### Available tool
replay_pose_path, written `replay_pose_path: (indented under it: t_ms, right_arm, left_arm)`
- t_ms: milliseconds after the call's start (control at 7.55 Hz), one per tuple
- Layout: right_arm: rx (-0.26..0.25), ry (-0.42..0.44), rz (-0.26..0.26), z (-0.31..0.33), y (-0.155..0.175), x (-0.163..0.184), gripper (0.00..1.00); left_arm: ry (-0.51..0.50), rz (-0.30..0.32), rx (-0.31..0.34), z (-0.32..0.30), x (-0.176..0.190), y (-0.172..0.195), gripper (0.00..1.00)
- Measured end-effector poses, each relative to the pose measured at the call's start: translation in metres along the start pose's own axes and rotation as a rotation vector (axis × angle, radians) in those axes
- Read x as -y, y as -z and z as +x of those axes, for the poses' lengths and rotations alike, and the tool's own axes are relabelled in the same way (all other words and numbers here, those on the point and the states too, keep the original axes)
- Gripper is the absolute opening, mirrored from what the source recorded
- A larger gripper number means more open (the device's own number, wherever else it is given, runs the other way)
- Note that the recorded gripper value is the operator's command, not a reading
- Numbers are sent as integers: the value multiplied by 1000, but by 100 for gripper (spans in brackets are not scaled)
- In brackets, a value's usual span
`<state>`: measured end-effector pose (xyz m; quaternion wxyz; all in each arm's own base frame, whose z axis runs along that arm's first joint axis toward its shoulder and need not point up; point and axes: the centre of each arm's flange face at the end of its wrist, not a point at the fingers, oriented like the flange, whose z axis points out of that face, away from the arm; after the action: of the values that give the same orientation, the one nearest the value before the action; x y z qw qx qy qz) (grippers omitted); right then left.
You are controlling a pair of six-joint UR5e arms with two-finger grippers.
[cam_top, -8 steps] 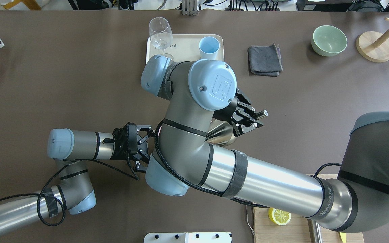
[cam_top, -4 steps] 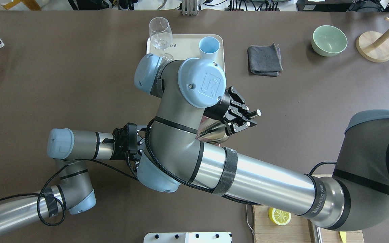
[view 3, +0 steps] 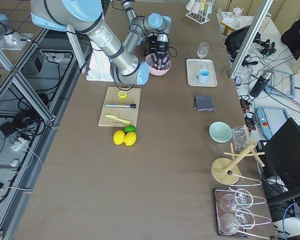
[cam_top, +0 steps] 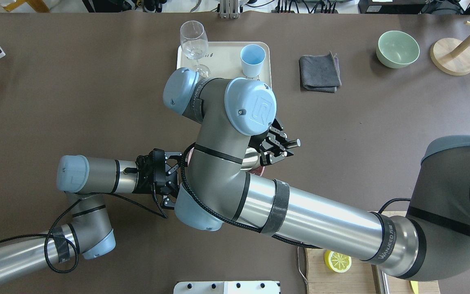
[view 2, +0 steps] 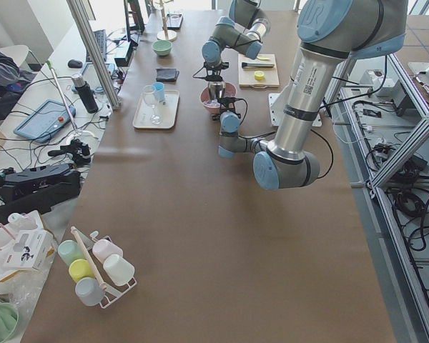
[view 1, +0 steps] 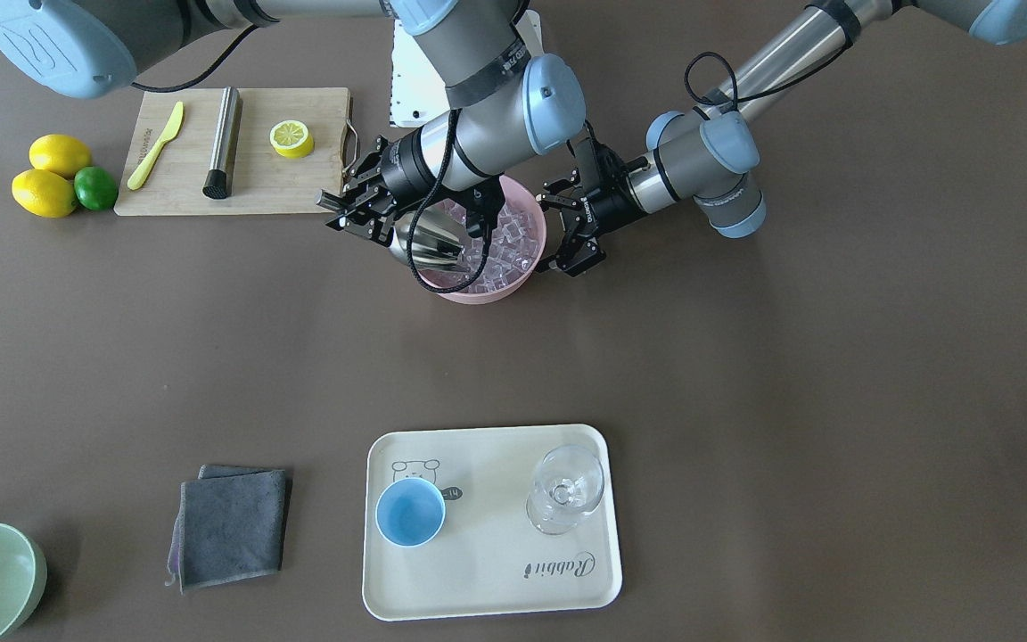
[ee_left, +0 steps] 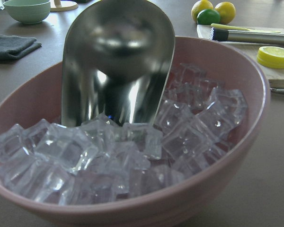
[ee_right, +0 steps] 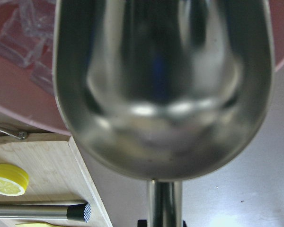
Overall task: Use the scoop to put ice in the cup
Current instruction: 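Push the scoop down into the ice cubes with the right gripper, then drag the scoop through the ice while the left gripper tilts the bowl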
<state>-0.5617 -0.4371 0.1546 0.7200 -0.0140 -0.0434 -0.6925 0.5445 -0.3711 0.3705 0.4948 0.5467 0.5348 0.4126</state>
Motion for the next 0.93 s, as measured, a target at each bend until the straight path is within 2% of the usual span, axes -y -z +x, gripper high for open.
replay_pose_path:
  t_ms: [530,927]
  right_arm:
    - [-7,-38,123,-14,-21,-23,0]
    - [15,-100,223,-16,-36,-18,0]
  left_arm:
    - [0,-1,-1,0,0,0,98]
    - [5,-11,11,-5,-2,2,98]
